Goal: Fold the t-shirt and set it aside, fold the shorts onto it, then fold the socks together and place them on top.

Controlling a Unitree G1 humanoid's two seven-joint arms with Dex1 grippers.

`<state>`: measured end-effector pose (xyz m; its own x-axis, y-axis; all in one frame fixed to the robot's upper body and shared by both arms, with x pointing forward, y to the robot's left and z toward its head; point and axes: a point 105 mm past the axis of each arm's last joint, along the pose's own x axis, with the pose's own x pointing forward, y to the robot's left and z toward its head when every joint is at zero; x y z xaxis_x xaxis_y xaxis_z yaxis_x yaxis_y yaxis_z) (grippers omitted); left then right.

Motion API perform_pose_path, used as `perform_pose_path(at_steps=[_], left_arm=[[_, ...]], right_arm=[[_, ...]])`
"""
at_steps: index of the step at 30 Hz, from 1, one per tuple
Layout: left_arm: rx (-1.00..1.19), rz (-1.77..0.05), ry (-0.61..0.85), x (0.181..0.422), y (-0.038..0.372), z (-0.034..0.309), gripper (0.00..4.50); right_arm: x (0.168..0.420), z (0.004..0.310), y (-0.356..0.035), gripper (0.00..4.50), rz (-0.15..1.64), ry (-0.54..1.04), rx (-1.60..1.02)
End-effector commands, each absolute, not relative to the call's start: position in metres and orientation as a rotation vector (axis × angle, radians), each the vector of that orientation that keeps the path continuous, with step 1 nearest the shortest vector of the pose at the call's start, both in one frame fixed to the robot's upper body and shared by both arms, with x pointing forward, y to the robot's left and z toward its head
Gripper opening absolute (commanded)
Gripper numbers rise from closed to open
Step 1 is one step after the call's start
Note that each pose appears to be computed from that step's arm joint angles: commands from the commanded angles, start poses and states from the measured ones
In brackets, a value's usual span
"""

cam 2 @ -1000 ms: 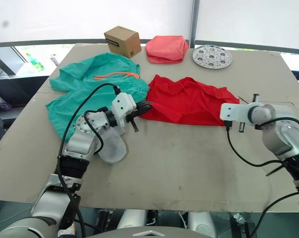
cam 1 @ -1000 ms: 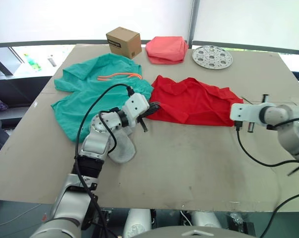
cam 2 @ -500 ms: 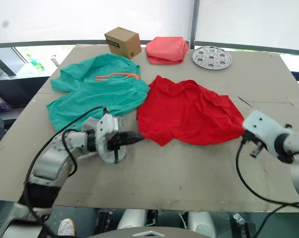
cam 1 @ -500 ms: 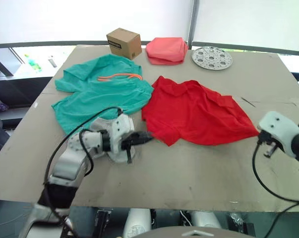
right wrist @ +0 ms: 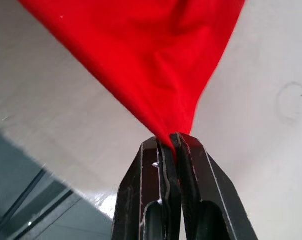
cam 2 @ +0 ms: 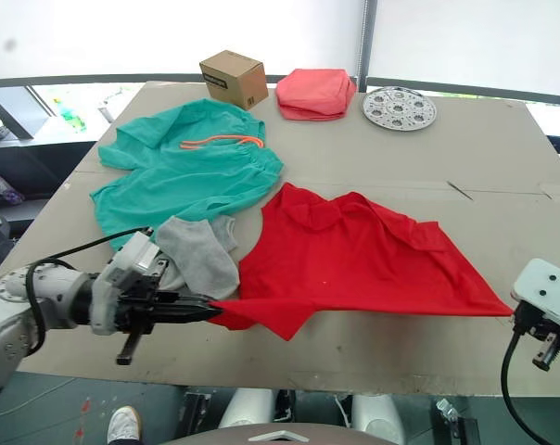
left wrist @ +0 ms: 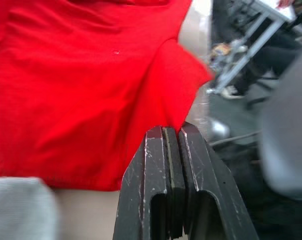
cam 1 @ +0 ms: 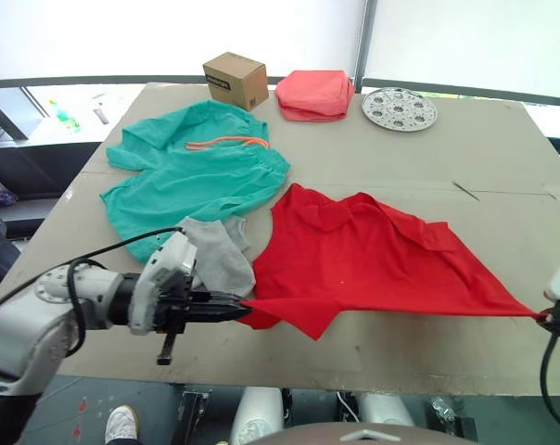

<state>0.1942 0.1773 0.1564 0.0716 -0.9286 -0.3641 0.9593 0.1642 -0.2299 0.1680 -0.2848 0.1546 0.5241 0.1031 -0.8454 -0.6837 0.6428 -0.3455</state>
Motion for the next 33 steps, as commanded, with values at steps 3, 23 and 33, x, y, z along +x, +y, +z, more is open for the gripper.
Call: perform_pose_path(at_steps=[3,23,33], left_arm=[[0.127,-1.426,0.439,0.199,0.175,0.165,0.0],[0.259,-1.277,0.298,0.269,0.168,0.187,0.0],[0.327,-1.137,0.069,0.324,0.161,0.216,0.0]], right_arm=[[0.169,0.158,-0.277,0.11,0.569,0.858,-0.759],[0.214,0.176,-0.256,0.11,0.597,0.642,-0.755],[0.283,0.212,-0.241,0.11,0.392,0.431,-0.796]])
